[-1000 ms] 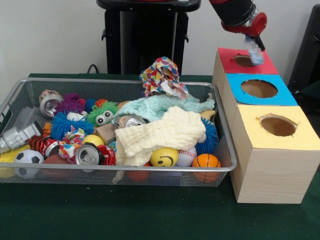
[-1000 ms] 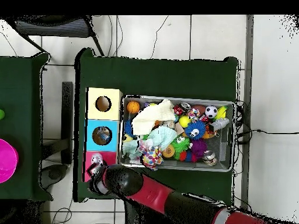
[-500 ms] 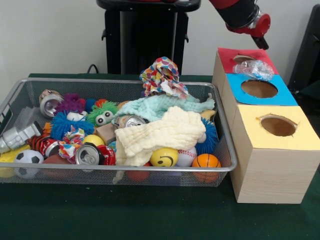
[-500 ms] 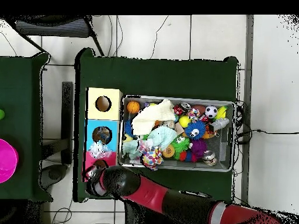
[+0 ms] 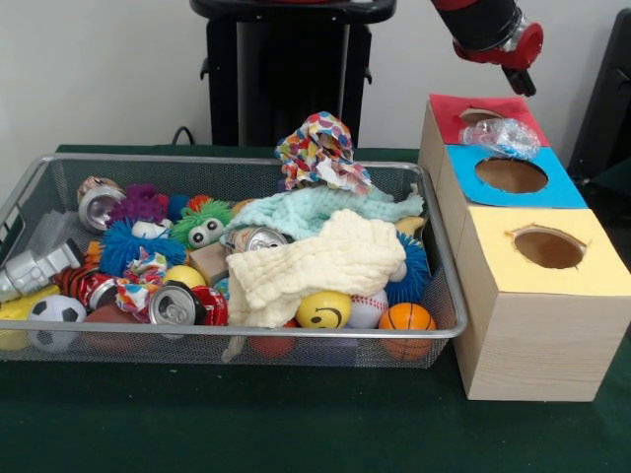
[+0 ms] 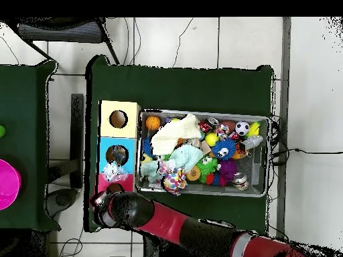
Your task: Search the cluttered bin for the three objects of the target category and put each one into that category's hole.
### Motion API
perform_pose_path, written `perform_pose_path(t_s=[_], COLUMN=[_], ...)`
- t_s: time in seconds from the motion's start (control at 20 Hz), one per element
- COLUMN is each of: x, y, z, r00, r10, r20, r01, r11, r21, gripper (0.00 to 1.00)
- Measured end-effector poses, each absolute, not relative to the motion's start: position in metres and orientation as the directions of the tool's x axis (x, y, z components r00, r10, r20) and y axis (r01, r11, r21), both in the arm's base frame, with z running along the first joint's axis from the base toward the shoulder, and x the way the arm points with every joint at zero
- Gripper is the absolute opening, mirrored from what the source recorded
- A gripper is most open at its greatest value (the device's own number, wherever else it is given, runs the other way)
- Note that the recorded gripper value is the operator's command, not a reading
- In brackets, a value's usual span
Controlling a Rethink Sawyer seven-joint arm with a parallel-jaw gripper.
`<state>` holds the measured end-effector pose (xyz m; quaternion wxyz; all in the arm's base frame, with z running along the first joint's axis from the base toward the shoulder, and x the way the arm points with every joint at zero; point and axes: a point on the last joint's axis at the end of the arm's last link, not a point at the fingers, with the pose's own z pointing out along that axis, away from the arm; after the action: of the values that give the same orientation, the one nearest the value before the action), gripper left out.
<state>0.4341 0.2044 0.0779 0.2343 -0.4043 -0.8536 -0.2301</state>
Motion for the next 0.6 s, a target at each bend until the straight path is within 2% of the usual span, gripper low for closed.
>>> perform_pose_path(t_s=[0.25,0.6], x=[0.425,0.431], y=[0.218,0.237], z=[0.069,0.077], r00=[-0.603,-0.663], r10=[0.605,0.601], r20=[0.52,0.446], r01=[0.765,0.702], r11=[0.624,0.706], r21=[0.16,0.092], gripper=[0.0,0.0])
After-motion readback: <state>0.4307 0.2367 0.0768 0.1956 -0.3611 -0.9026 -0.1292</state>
